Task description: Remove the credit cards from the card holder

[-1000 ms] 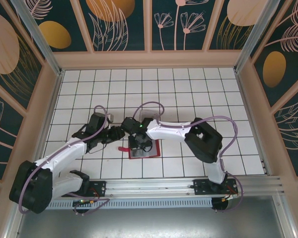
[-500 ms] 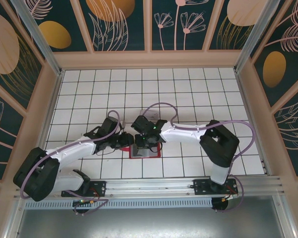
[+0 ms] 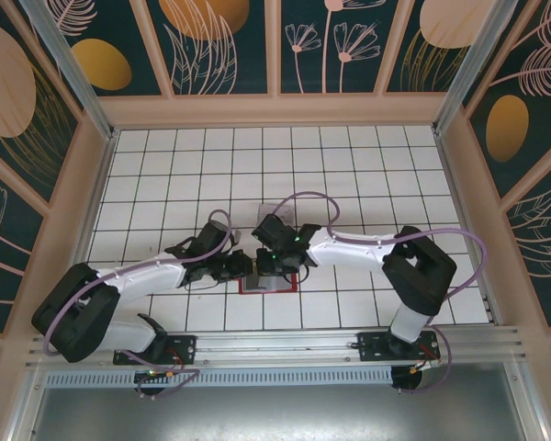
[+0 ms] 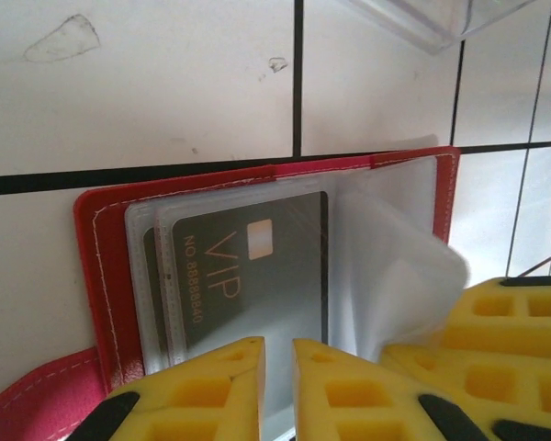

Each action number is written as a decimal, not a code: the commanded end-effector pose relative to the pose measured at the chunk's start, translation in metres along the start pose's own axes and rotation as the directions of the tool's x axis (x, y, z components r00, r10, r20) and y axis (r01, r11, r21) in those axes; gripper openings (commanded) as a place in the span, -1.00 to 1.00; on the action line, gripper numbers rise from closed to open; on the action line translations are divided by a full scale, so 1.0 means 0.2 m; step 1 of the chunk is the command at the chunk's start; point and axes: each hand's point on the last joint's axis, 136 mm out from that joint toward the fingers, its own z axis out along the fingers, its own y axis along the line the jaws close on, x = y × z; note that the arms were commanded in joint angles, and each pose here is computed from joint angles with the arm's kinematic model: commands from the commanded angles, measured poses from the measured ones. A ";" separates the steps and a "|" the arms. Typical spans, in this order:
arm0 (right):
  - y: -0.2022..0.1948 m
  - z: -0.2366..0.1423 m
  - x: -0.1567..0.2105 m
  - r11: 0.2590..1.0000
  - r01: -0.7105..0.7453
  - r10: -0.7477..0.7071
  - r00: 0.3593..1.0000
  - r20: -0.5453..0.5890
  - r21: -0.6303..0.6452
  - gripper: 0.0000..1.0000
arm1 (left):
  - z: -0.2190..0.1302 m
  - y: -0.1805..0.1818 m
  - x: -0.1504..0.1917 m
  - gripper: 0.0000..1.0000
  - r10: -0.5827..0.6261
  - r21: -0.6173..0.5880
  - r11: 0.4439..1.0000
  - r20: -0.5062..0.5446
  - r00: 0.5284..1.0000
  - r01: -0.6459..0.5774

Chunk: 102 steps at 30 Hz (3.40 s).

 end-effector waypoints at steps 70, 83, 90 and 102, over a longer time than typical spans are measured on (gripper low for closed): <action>-0.09 0.00 0.00 0.937 -0.177 0.170 0.984 -0.049 -0.300 -0.53 | 0.06 0.10 0.01 -0.49 0.137 -0.205 0.967 -0.079 0.987 -0.150; -0.15 0.07 0.03 0.934 -0.203 0.187 0.979 -0.084 -0.294 -0.47 | 0.09 0.22 0.06 -0.55 0.123 -0.271 0.950 -0.118 0.985 -0.152; -0.14 0.10 0.05 0.930 -0.200 0.175 0.979 -0.106 -0.308 -0.46 | 0.10 0.23 0.07 -0.62 0.120 -0.278 0.948 -0.130 0.984 -0.152; -0.11 0.09 0.04 0.919 -0.193 0.166 0.980 -0.107 -0.344 -0.45 | 0.10 0.24 0.08 -0.66 0.116 -0.277 0.949 -0.138 0.984 -0.151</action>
